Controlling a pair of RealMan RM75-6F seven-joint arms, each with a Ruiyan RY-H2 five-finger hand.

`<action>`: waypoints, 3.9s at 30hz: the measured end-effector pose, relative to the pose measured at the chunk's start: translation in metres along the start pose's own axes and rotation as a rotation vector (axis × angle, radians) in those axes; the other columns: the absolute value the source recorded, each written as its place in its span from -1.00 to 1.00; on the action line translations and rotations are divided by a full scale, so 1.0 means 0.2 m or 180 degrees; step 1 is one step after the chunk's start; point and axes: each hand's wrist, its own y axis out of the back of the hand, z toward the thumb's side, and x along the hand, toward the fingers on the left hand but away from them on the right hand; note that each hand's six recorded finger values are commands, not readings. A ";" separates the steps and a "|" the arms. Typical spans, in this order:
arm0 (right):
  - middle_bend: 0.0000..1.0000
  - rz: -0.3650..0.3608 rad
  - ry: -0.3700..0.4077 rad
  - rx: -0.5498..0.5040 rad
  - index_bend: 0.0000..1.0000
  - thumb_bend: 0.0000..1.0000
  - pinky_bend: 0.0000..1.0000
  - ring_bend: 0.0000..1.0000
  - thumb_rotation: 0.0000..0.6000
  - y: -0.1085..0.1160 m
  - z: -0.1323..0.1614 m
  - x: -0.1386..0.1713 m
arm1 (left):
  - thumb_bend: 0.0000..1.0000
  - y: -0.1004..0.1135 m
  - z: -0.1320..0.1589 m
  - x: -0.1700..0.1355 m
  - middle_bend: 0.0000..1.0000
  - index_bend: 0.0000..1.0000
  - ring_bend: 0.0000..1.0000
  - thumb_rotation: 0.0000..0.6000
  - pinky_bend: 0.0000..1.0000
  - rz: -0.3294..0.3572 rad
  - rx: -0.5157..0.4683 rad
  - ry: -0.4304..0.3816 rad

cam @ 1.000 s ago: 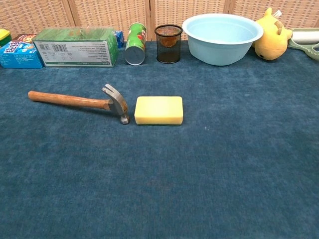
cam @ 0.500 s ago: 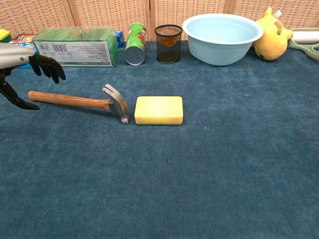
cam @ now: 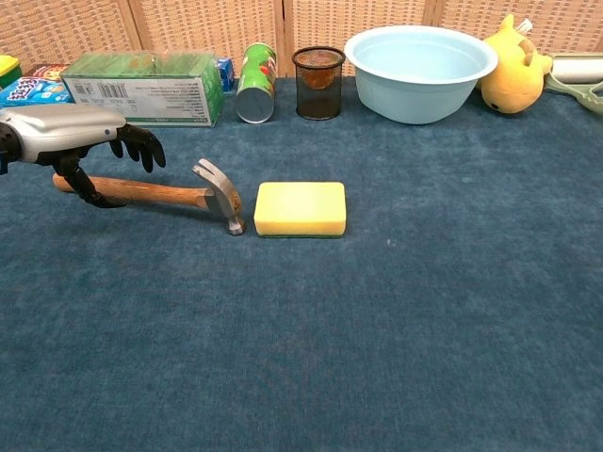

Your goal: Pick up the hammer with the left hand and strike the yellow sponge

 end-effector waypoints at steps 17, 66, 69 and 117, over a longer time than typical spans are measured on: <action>-0.13 -0.0051 -0.0063 0.0026 -0.12 -0.24 -0.32 -0.19 1.00 0.03 -0.02 0.02 | 0.03 -0.08 0.02 0.08 -0.39 -0.47 -0.50 1.00 -0.42 -0.0144 -0.0019 -0.0012; -0.13 -0.0110 -0.0162 -0.0082 -0.12 -0.24 -0.32 -0.19 1.00 0.05 -0.03 0.10 | 0.27 0.20 0.14 -0.17 0.27 0.01 0.27 1.00 0.33 0.0697 -0.0709 -0.0564; -0.13 -0.0099 -0.0162 -0.0086 -0.12 -0.24 -0.32 -0.19 1.00 0.05 -0.03 0.10 | 0.27 0.22 0.15 -0.19 0.28 0.02 0.28 1.00 0.35 0.0691 -0.0540 -0.0567; -0.13 -0.0110 -0.0289 -0.0132 -0.12 -0.24 -0.32 -0.19 1.00 0.04 -0.12 0.12 | 0.26 0.15 0.28 -0.01 0.28 0.03 0.28 1.00 0.36 0.0534 -0.1070 -0.0530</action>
